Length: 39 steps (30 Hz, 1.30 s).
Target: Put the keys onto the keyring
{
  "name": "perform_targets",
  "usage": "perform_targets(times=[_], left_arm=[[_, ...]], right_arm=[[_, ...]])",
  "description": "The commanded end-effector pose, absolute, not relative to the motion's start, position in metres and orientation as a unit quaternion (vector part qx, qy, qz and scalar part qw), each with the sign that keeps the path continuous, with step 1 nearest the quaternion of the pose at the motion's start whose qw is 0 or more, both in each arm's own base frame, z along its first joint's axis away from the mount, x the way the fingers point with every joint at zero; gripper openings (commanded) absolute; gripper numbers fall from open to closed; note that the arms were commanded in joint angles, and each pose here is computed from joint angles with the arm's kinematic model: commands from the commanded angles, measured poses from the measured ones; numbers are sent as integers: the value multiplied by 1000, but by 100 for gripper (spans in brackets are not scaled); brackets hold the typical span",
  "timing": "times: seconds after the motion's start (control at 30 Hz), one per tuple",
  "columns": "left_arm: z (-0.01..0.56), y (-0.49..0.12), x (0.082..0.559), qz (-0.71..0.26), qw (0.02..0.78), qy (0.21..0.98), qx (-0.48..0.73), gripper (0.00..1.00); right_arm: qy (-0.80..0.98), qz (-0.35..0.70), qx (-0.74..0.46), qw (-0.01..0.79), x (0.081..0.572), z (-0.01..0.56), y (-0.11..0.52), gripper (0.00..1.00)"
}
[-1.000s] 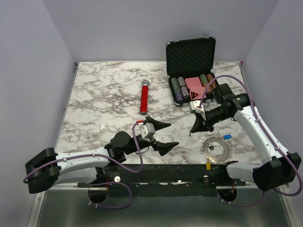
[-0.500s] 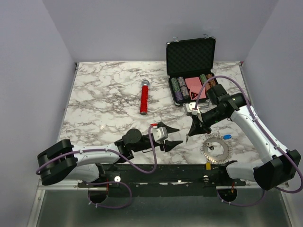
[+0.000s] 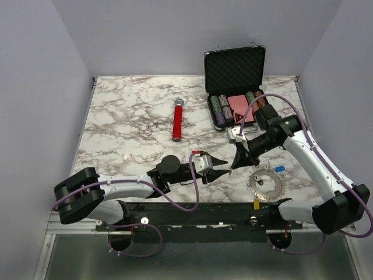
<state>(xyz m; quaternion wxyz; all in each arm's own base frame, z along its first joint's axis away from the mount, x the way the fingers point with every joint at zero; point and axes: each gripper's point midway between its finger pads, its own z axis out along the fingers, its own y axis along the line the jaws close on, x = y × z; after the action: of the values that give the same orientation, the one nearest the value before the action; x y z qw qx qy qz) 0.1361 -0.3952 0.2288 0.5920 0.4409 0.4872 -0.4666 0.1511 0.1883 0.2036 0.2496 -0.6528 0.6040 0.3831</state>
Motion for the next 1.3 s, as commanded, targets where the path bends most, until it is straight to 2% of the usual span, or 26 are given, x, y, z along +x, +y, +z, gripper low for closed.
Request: perform_targets(times=[0.0, 0.37, 0.53, 0.67, 0.77, 0.97, 1.07, 1.27], left_arm=[[237, -404, 135, -467, 596, 466, 459, 40], [223, -406, 137, -452, 579, 481, 479, 38], [225, -409, 138, -453, 578, 479, 481, 30], [224, -410, 137, -453, 577, 480, 482, 28], [224, -410, 138, -452, 575, 481, 483, 22], [219, -410, 136, -453, 568, 485, 487, 18], [219, -410, 136, -453, 567, 485, 488, 0], [218, -408, 137, -459, 563, 494, 479, 0]], right_arm=[[604, 407, -644, 237, 141, 205, 192, 2], [601, 409, -644, 239, 141, 207, 193, 2], [600, 408, -645, 240, 140, 207, 192, 2], [600, 409, -645, 239, 140, 207, 192, 2], [599, 409, -645, 240, 140, 207, 193, 2], [598, 410, -645, 241, 139, 208, 193, 2], [598, 410, -645, 240, 139, 208, 193, 2], [598, 412, -643, 243, 138, 209, 194, 5]])
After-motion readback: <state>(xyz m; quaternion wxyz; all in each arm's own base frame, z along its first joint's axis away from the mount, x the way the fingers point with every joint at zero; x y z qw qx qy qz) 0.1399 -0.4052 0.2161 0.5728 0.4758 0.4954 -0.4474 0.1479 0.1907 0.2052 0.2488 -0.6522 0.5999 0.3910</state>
